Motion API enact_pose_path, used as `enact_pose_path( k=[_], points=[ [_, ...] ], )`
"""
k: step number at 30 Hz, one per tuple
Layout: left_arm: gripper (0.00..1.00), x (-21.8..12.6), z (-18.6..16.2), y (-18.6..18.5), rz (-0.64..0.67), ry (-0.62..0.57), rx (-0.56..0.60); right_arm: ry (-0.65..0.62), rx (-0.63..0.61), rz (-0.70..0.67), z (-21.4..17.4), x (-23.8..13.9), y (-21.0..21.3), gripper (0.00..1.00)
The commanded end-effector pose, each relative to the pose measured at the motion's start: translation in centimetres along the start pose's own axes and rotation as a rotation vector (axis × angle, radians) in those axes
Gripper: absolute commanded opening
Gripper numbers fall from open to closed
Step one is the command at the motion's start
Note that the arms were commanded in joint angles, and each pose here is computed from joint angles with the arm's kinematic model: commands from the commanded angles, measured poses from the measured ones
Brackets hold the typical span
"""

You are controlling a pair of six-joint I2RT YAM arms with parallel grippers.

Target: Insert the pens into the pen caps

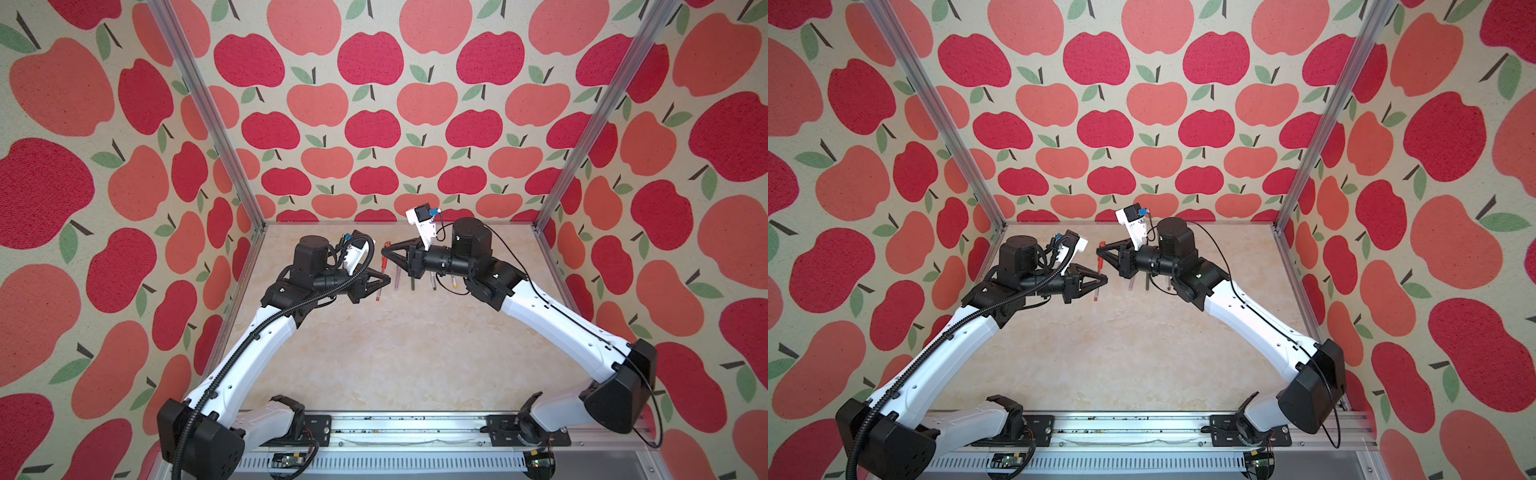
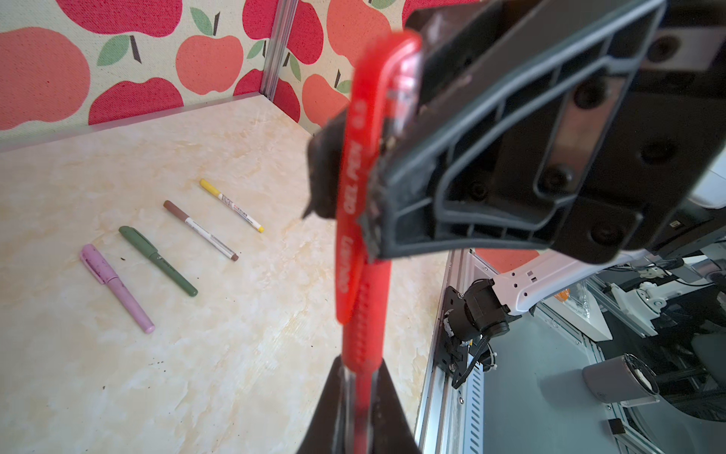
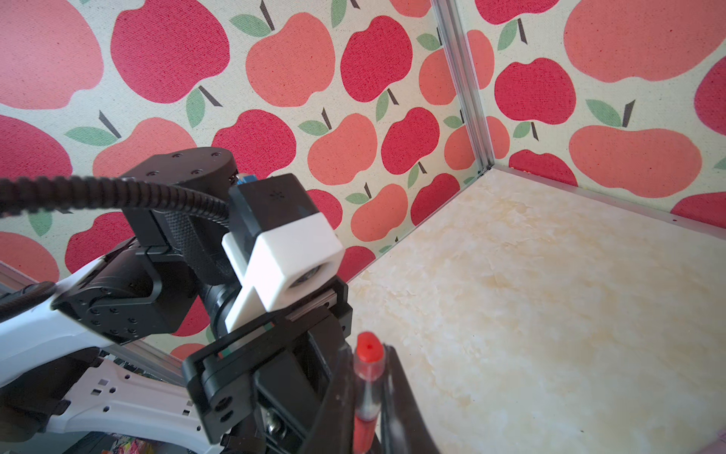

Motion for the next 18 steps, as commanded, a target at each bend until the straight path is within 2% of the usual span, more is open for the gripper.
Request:
enact_pose_path(
  k=[1,10,18],
  points=[
    [0.0,-4.7,10.9,-1.4,0.159,-0.425,0.387,0.533,0.309,-0.035,-10.9,1.1,-3.1,0.08],
    [0.0,-5.0,11.7,-1.6,0.158,-0.452,0.405,0.562,0.355,-0.043,-12.9,1.3,-4.0,0.07],
    [0.0,-5.1,12.1,-1.4,0.153,-0.447,0.413,0.558,0.354,-0.044,-13.2,1.2,-3.7,0.07]
  ],
)
Point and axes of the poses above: each gripper's point midway between its finger pads, its own x axis out along the fingers, its own y axis along the line the jaws close on, z = x × y, the point moved 10 cm from there along -x, back along the fingers, and after that the axes turned 13 degrees about x, right-handed, at the moved point
